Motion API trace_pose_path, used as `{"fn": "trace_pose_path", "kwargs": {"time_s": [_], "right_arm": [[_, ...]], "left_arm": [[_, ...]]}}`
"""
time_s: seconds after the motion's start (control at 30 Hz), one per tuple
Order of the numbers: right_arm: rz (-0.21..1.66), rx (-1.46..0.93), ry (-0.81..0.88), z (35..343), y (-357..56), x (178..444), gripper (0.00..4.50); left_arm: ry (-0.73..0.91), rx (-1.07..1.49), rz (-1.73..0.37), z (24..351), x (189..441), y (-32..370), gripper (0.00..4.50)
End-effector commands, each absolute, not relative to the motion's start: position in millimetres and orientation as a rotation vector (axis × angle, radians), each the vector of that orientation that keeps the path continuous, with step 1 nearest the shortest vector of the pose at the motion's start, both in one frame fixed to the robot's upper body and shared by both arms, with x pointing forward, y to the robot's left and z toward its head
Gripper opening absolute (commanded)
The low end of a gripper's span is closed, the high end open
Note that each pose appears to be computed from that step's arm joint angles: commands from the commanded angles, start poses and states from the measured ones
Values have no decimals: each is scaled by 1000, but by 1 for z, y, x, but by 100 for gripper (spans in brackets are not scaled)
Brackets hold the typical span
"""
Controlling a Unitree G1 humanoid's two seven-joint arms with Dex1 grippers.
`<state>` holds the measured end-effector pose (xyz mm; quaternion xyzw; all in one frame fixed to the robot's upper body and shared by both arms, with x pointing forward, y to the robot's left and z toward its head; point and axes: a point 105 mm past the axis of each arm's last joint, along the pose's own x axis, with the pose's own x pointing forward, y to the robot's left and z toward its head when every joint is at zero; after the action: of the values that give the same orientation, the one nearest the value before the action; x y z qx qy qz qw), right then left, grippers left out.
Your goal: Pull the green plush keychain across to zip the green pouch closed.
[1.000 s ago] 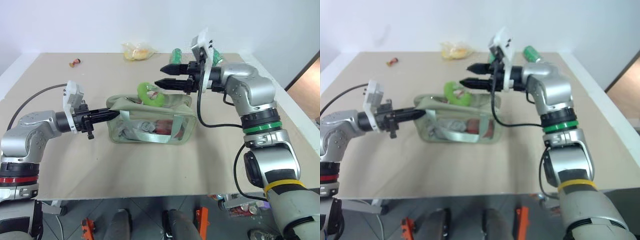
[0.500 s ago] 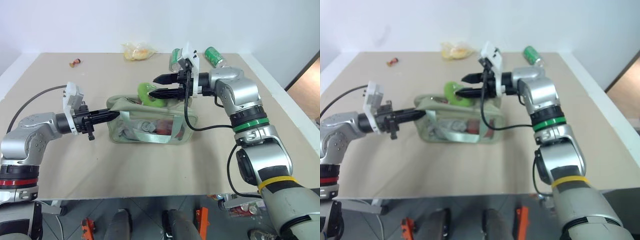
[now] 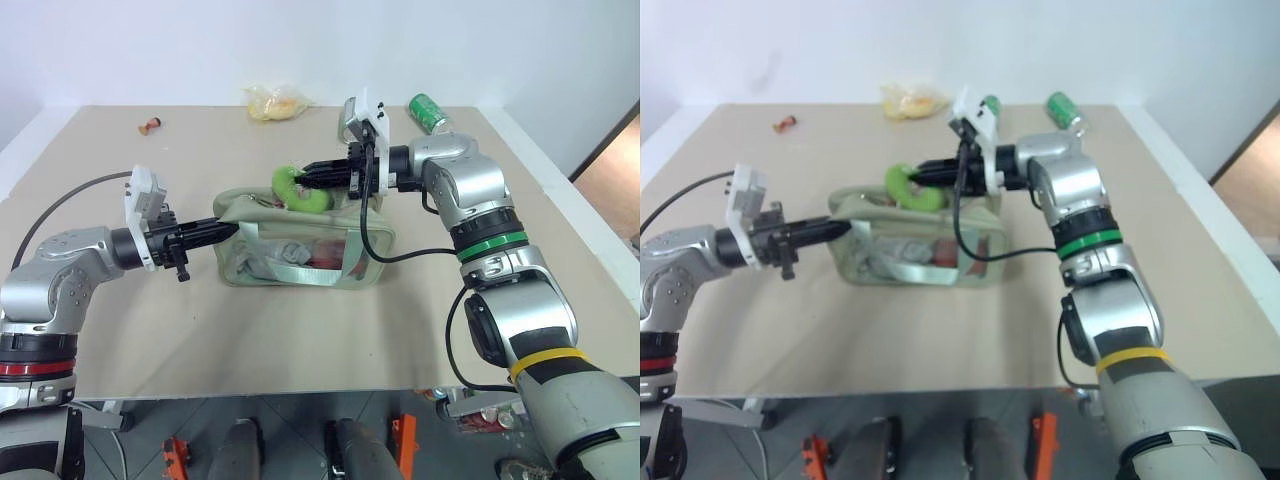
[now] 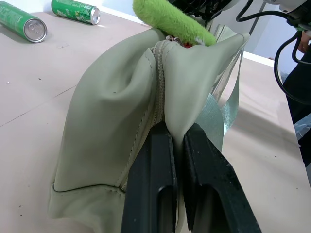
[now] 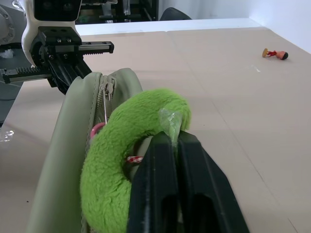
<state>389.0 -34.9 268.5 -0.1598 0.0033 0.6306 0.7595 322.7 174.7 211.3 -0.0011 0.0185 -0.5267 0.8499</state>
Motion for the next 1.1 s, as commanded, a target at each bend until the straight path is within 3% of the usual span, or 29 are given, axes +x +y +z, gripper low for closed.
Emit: {"fn": "trace_pose_path", "kwargs": {"time_s": [0.03,0.23,0.53,0.87,1.1], "right_arm": [[1366,-366,-57,287,-36,388,6],[1318,-390,-86,297,-46,392,6],[1236,-499,-162,342,-90,379,6],[1062,-686,-98,324,-148,373,6],[868,-914,-75,330,-195,365,6]], "left_arm": [[35,-8,-1125,210,321,171,0],[34,-10,-1129,210,322,170,0],[48,-11,-1131,207,325,171,0],[59,-18,-1142,204,325,168,0],[70,-19,-1146,203,321,169,0]]}}
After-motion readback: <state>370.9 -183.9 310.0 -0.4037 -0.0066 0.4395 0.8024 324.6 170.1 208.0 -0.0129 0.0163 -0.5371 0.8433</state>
